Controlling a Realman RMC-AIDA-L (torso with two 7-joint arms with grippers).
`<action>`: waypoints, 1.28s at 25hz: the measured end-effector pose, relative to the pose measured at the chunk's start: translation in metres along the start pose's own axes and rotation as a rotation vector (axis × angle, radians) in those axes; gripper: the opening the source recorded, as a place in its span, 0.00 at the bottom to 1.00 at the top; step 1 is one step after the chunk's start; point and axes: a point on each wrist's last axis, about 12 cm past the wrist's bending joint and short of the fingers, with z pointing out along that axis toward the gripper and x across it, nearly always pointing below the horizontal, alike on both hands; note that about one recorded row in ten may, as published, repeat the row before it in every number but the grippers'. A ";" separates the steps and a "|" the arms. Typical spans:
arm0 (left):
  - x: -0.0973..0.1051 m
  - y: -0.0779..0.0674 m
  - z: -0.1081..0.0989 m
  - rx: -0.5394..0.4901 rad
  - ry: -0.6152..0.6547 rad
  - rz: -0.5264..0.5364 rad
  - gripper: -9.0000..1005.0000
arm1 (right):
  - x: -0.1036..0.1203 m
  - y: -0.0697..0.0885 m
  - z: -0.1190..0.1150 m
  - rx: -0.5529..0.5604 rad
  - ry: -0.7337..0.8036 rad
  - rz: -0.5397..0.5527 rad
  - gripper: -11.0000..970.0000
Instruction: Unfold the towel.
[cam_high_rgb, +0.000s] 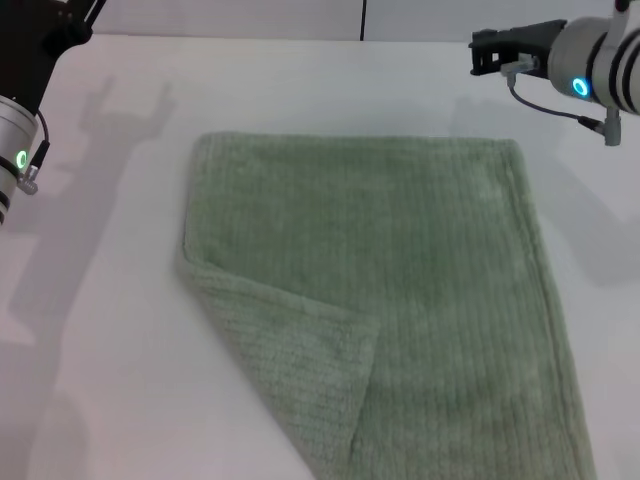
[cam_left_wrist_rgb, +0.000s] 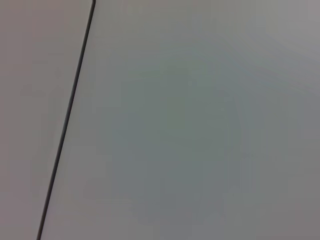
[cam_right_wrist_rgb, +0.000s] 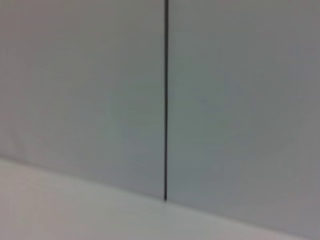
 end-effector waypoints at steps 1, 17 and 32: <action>-0.001 0.000 0.001 0.001 -0.004 0.001 0.79 | -0.004 0.003 -0.002 -0.007 0.054 -0.018 0.04; -0.005 -0.002 0.006 0.012 -0.024 0.007 0.79 | -0.017 0.013 -0.006 -0.086 0.394 -0.180 0.04; -0.006 -0.005 0.006 0.025 -0.043 -0.009 0.78 | -0.001 -0.019 0.007 -0.214 0.558 -0.156 0.04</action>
